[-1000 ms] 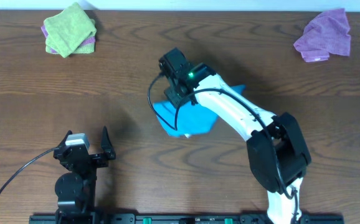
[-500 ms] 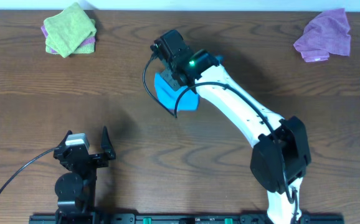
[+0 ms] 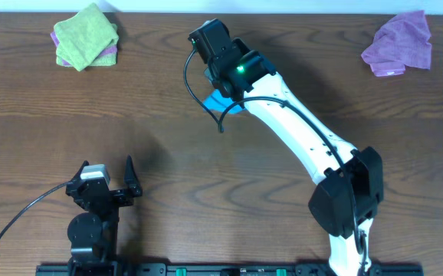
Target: Fold the cloth
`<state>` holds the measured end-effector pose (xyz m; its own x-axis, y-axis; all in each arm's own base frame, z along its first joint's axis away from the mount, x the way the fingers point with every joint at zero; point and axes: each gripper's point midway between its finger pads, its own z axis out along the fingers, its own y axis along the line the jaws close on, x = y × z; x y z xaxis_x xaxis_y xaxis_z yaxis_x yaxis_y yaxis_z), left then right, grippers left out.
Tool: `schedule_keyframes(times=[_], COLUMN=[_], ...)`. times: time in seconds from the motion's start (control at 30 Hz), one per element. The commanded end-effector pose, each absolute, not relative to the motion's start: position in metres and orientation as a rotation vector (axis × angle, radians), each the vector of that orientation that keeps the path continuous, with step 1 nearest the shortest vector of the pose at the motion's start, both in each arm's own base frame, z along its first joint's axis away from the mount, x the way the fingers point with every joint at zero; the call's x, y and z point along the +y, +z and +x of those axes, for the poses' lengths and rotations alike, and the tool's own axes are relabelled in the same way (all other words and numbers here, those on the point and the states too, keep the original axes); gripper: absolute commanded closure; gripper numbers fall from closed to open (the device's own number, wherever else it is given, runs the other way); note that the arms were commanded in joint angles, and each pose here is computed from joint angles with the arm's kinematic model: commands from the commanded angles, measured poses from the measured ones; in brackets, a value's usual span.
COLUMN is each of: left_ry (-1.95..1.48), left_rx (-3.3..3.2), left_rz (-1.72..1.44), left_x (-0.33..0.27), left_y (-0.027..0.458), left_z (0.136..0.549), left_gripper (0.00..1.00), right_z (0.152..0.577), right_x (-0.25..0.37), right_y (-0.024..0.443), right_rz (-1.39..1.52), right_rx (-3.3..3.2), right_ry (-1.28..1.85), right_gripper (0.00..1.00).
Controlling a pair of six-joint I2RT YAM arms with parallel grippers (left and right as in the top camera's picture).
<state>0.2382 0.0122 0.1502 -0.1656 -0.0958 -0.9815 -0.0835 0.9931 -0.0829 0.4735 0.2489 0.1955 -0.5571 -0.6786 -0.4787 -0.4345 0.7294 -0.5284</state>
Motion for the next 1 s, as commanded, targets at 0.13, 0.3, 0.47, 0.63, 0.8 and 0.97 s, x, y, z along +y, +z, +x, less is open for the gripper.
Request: schedule_keyframes(times=[0.13, 0.3, 0.47, 0.63, 0.8, 0.97], left_ry=[0.000, 0.000, 0.000, 0.000, 0.000, 0.000], left_rx=[1.778, 1.778, 1.778, 1.778, 1.778, 1.778], left_rz=[-0.135, -0.135, -0.135, -0.135, -0.135, -0.135], left_x=[0.014, 0.014, 0.014, 0.014, 0.014, 0.014], left_y=[0.133, 0.133, 0.133, 0.133, 0.133, 0.133], left_z=[0.238, 0.238, 0.238, 0.238, 0.238, 0.238], left_gripper=[0.05, 0.05, 0.05, 0.05, 0.05, 0.04], right_z=[0.488, 0.492, 0.389, 0.351, 0.384, 0.466], right_x=[0.184, 0.171, 0.323, 0.333, 0.296, 0.165], right_y=[0.258, 0.263, 0.176, 0.176, 0.167, 0.202], right_rz=[-0.582, -0.537, -1.490, -1.688, -1.551, -1.014], right_rx=[2.078, 2.066, 2.185, 2.100, 2.251, 2.320], right_ry=[-0.986, -1.030, 0.206, 0.506, 0.206, -0.820], right_gripper=[0.99, 0.99, 0.99, 0.99, 0.99, 0.99])
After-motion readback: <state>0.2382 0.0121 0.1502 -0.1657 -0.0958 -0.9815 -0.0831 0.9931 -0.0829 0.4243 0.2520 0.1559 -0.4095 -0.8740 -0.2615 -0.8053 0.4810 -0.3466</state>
